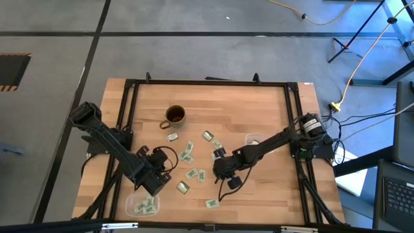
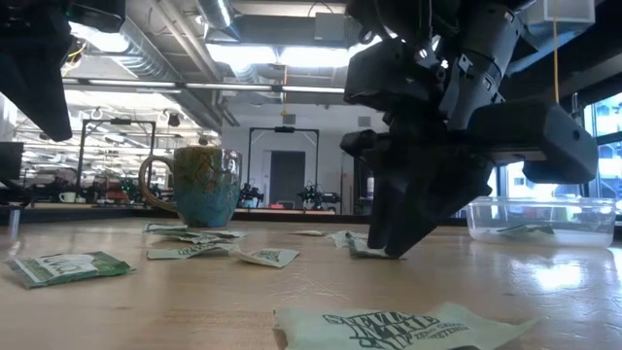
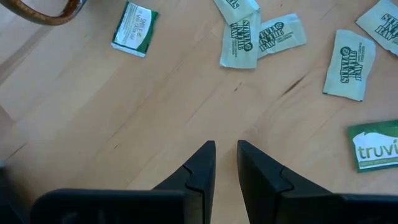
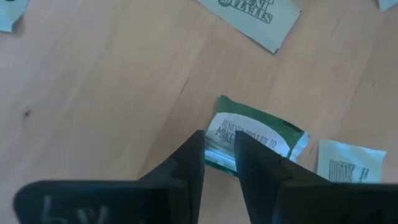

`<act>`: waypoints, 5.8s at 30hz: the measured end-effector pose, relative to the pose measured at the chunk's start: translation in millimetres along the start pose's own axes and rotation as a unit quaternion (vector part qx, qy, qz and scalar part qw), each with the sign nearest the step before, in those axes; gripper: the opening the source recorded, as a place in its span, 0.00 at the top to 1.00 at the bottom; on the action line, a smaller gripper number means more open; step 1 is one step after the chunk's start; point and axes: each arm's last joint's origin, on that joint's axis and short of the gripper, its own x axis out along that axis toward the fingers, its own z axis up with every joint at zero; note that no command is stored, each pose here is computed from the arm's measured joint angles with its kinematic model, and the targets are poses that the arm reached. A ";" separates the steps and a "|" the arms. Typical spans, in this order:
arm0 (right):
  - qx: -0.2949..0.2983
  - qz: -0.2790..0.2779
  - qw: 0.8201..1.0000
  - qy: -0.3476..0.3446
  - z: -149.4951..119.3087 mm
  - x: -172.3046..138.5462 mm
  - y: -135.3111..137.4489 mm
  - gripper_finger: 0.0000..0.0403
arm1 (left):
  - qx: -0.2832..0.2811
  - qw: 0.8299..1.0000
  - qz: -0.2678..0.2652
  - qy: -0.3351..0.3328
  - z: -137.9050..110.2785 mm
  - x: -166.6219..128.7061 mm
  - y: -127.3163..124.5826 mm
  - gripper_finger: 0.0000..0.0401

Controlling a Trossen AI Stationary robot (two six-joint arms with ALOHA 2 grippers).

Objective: Pick and place Stevia / Truvia into bins
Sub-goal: Put the truvia packet into the top transparent container, then put the stevia packet into the bottom transparent container

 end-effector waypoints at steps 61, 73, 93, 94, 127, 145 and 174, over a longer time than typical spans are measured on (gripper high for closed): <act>0.342 -0.094 0.926 0.131 -144.3 -129.6 -10.2 0.93 | 0.005 1.000 -0.003 -0.001 -0.6 -0.6 -0.5 0.85; 0.347 -0.088 0.926 0.120 -147.6 -123.6 -9.0 0.91 | 0.005 1.000 -0.002 -0.001 -0.5 -0.5 -0.5 0.85; 0.270 -0.080 0.955 -0.098 -78.2 -152.5 -28.7 0.71 | 0.005 1.000 -0.001 -0.015 0.3 -0.5 -0.4 0.85; 0.255 -0.082 0.956 -0.121 -73.3 -152.9 -30.0 0.71 | 0.005 1.000 -0.001 -0.015 0.3 -0.5 -0.4 0.85; 0.186 -0.073 0.968 -0.149 -63.3 -152.2 -18.1 0.71 | 0.264 0.949 -0.169 -0.044 55.3 72.3 -60.8 0.80; 0.186 -0.073 0.969 -0.149 -63.4 -152.2 -18.1 0.71 | 0.286 0.945 -0.158 0.011 39.8 102.2 -69.2 0.82; 0.186 -0.073 0.969 -0.148 -63.7 -152.0 -18.0 0.71 | 0.271 0.947 -0.167 0.032 37.8 103.3 -68.9 0.94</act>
